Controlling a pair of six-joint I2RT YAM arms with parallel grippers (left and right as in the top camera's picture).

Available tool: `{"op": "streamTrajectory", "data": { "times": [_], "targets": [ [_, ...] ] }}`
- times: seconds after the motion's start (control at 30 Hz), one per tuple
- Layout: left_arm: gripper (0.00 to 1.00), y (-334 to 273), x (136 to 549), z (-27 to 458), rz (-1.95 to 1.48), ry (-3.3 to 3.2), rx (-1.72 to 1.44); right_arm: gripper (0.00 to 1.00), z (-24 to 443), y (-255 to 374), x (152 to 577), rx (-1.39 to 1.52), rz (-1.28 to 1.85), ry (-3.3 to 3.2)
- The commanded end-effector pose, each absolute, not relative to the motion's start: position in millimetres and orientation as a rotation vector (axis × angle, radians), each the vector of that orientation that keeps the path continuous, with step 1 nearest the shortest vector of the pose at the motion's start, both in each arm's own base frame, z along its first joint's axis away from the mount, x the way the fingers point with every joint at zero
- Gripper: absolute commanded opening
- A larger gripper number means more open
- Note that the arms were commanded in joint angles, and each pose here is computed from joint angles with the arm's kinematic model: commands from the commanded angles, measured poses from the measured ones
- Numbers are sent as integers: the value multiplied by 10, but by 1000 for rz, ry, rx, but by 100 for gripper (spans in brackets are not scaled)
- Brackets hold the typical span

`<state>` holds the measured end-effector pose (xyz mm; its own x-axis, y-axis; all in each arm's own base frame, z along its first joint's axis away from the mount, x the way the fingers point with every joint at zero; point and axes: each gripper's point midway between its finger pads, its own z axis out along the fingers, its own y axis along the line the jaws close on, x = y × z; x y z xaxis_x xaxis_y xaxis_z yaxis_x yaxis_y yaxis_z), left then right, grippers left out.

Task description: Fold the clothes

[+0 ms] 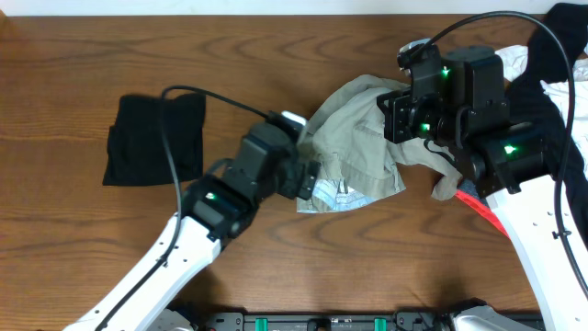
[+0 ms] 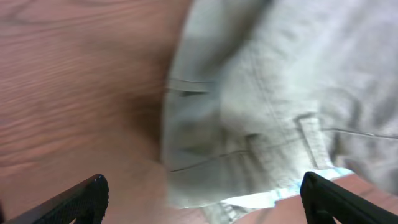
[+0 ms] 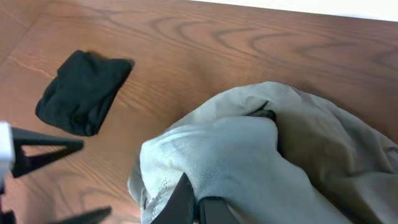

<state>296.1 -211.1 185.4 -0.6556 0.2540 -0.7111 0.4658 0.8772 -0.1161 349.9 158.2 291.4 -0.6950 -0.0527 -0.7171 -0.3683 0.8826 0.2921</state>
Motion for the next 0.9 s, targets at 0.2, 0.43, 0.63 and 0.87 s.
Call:
{"op": "streamTrajectory", "data": {
  "times": [0.2,0.43,0.63,0.87],
  "targets": [
    [98,-2709,2641,2099,-482,2172,705,1,2760,1588,3657,-243,517,2330],
    [98,-2835,2466,2209,-556,2153,701,1,2448,1655,3797,-229,527,2408],
    [98,-2890,2443,2243,-584,2144,687,1,2601,1925,3746,-237,763,2366],
    [98,-2930,2510,2246,-589,2137,649,1,2714,2084,3655,-269,914,2341]
  ]
}}
